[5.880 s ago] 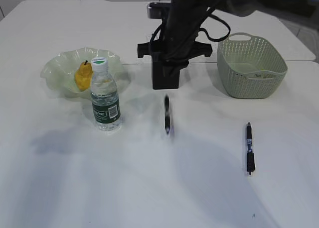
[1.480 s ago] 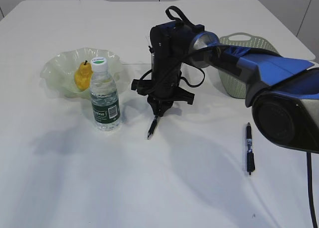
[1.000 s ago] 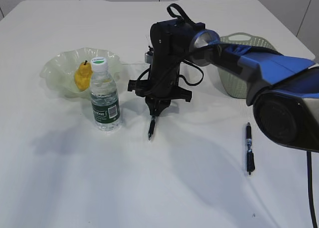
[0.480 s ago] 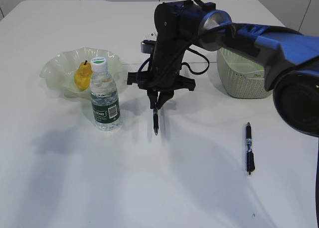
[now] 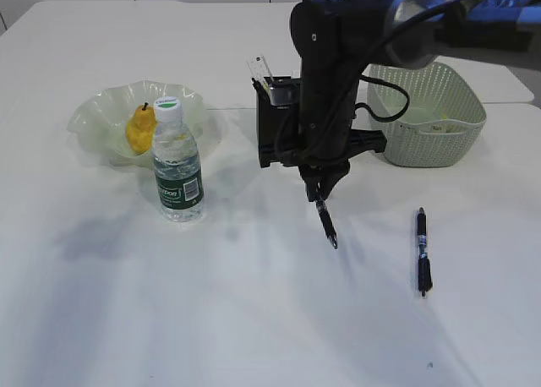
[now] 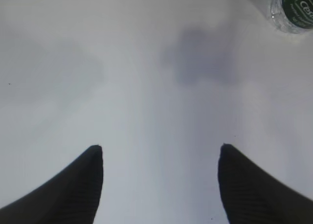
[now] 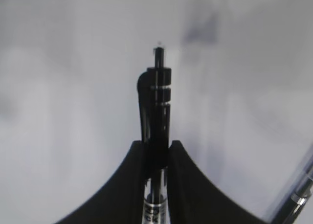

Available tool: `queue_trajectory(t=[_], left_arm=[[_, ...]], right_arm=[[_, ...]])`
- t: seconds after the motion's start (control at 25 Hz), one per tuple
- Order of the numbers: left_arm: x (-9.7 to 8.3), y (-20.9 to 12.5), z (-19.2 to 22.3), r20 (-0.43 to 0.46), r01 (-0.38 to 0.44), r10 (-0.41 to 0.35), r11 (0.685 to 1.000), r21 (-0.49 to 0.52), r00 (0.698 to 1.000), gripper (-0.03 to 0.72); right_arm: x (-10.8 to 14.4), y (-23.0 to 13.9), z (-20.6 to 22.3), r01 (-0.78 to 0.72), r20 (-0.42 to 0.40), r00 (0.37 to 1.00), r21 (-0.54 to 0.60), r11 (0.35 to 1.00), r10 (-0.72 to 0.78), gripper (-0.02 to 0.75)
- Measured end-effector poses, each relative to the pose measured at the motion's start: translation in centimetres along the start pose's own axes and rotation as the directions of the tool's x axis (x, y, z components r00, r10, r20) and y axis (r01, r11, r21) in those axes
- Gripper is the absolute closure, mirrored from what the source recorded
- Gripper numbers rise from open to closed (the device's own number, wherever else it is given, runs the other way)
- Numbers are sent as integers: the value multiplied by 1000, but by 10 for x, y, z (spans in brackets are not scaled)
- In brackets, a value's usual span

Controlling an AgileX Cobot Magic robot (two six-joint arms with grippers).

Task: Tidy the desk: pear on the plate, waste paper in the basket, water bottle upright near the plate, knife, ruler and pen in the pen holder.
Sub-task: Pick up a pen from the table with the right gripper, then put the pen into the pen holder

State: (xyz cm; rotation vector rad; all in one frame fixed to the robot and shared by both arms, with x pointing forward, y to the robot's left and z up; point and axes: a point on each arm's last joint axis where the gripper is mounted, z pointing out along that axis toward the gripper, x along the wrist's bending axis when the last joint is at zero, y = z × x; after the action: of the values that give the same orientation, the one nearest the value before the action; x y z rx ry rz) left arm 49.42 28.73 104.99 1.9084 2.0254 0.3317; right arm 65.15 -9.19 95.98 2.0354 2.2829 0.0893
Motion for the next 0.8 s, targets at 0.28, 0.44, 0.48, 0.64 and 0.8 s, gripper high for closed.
queue_trajectory(t=[0.28, 0.44, 0.48, 0.64, 0.8], left_arm=[[0, 0, 0, 0, 0, 0, 1000, -4, 1000, 167], [0, 0, 0, 0, 0, 0, 1000, -4, 1000, 167], [0, 0, 0, 0, 0, 0, 1000, -4, 1000, 167], [0, 0, 0, 0, 0, 0, 1000, -4, 1000, 168], [0, 0, 0, 0, 0, 0, 1000, -4, 1000, 167]], right_arm=[[-10, -21, -21, 39, 10, 999, 6, 999, -39, 666], [-17, -38, -26, 50, 27, 998, 33, 998, -51, 666], [-19, -43, -26, 51, 31, 998, 45, 998, -52, 666], [-30, -70, -27, 55, 43, 997, 79, 995, -58, 666], [-39, -95, -35, 63, 17, 998, 3, 998, -63, 666]])
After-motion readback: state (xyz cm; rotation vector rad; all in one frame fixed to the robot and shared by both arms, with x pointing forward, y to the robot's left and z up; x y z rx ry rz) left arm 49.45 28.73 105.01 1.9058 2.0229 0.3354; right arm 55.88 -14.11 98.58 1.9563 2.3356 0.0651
